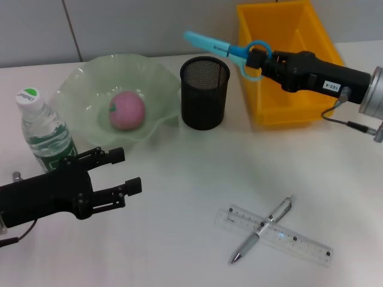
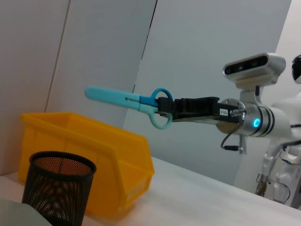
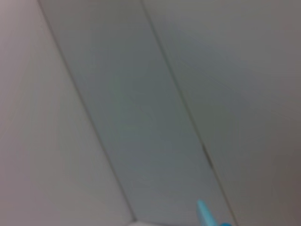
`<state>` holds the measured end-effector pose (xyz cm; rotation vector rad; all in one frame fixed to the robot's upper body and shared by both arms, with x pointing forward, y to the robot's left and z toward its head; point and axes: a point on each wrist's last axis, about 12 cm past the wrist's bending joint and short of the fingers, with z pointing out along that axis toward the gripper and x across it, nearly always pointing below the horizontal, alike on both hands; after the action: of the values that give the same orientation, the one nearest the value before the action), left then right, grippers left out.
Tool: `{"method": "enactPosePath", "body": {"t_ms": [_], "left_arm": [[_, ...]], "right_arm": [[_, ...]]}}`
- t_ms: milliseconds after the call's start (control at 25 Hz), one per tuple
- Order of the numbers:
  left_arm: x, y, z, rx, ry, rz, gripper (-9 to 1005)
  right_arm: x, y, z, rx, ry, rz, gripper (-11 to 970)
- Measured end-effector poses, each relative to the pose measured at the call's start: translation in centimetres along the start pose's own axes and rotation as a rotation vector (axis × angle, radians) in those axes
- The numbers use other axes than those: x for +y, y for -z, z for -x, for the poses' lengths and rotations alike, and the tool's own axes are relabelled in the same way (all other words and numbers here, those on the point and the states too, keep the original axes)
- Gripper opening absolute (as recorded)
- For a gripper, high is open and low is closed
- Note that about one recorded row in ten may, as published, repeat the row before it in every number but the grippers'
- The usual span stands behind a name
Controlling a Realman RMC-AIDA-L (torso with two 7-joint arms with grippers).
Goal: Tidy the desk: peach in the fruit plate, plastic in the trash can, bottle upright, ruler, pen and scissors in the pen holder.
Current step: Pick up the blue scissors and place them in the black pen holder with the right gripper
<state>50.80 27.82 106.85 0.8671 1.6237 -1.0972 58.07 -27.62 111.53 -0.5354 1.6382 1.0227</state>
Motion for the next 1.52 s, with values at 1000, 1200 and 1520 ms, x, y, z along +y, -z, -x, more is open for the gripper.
{"method": "enactPosePath", "body": {"t_ms": [1000,1200,1520], "left_arm": [[-0.1,0.6,-0.5,0.026,-0.035,0.018,801],[-0.1,0.6,-0.7,0.038,-0.043,0.028,801],[0.0,0.6,-0.9,0.044,-0.063,0.039,801]], "right_arm": [[-0.6,-1.8,10.7,0.487,-0.032,-0.114,84],[-0.1,-4.9,13.0,0.622,-0.008,-0.155,83],[1.6,-9.2,15.2,0.762,0.081,-0.207,85]]}}
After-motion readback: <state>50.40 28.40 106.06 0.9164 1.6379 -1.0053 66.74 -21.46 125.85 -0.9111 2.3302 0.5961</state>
